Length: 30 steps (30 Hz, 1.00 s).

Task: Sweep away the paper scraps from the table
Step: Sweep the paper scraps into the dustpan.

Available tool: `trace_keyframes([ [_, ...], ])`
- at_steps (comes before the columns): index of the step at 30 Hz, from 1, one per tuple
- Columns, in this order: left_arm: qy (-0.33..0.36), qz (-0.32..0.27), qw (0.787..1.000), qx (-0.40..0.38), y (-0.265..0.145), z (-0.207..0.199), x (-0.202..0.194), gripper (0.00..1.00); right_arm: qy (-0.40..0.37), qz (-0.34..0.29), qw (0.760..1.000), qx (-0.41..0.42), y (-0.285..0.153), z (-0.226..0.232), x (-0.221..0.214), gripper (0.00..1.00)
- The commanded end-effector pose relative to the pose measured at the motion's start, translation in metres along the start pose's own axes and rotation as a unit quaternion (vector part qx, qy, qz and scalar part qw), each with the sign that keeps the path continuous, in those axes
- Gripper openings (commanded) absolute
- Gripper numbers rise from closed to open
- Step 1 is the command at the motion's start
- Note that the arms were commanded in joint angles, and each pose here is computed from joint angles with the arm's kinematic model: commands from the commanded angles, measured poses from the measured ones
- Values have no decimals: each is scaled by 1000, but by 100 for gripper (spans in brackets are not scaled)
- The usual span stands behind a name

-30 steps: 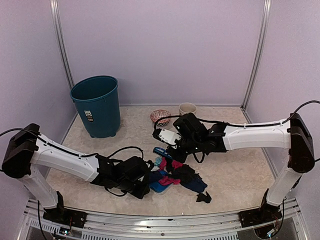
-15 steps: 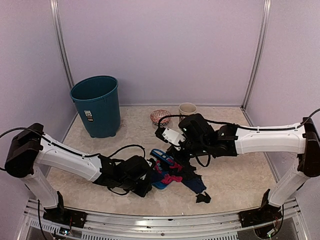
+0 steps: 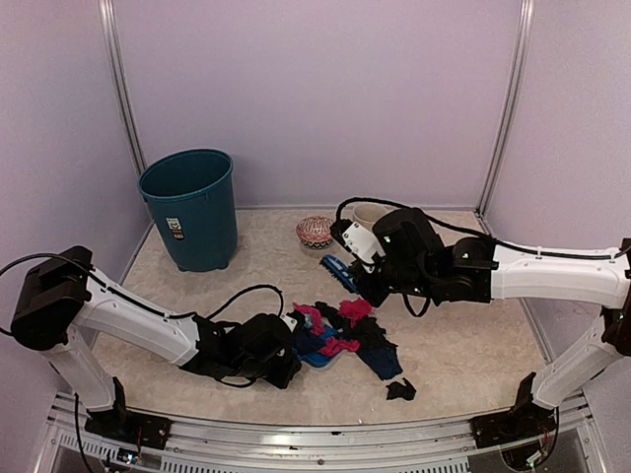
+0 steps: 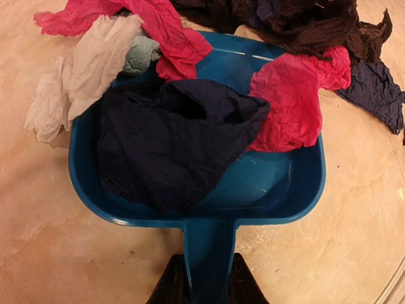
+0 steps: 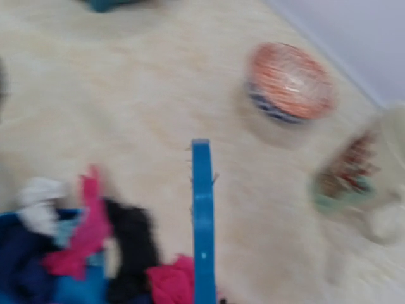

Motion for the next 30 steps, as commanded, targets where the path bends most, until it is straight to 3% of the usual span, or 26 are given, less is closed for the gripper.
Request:
trace_keyframes([
  [1, 23, 57, 996, 66, 11, 34, -38, 0, 15, 48, 994, -100, 5, -38, -20, 0],
  [12, 26, 64, 995, 70, 10, 33, -40, 0, -21, 146, 987, -68, 61, -12, -76, 0],
  [30, 25, 74, 994, 74, 15, 37, -47, 0, -48, 111, 990, 68, 70, 73, -59, 0],
])
Point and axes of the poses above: each gripper's point midway between its finger pads, its own y axis out along the fingers, its own z axis along the line the jaws close on, x = y × z, the point moved 3 cm from there along -y, back along the fingers, and after that the axes turned 7 degrees about -y, right-handed, at the moved point
